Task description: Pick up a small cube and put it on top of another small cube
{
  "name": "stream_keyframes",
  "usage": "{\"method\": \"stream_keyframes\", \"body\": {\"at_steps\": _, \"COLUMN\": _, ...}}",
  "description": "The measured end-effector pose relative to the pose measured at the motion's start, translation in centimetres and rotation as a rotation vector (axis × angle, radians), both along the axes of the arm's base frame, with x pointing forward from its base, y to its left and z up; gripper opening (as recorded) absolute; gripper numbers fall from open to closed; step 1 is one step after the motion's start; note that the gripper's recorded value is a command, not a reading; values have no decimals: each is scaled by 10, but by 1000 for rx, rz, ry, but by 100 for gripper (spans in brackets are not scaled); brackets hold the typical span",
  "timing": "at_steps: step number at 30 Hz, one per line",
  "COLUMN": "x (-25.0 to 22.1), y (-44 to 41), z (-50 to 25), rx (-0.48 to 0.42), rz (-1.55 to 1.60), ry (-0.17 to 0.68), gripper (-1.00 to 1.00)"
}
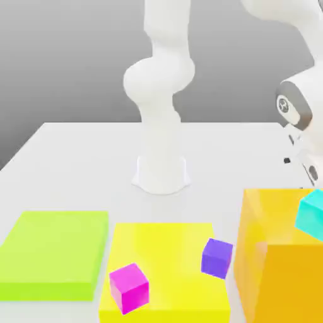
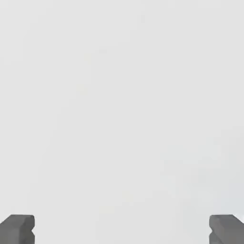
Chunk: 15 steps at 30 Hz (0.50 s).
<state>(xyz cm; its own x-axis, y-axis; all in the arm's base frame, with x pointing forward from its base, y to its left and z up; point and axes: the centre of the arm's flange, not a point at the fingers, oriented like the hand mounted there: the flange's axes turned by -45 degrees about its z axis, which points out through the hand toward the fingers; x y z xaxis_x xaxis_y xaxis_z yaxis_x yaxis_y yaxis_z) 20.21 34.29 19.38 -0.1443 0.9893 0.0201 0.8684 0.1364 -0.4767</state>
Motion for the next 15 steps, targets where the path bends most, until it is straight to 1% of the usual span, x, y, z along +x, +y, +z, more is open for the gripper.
{"method": "stream_keyframes", "body": {"at_steps": 3, "x": 6, "y": -4, "z": -3, "rx": -46, "rz": -75, "ry": -94, "gripper": 0}}
{"method": "stream_keyframes", "body": {"at_steps": 7, "x": 18, "y": -8, "z": -2, "rx": -81, "rz": -185, "ry": -219, "gripper": 0}}
{"method": "stream_keyframes", "body": {"at_steps": 11, "x": 28, "y": -10, "z": 1, "rx": -88, "rz": -299, "ry": -333, "gripper": 0}}
{"method": "stream_keyframes", "body": {"at_steps": 15, "x": 35, "y": -11, "z": 6, "rx": -71, "rz": -414, "ry": -431, "gripper": 0}}
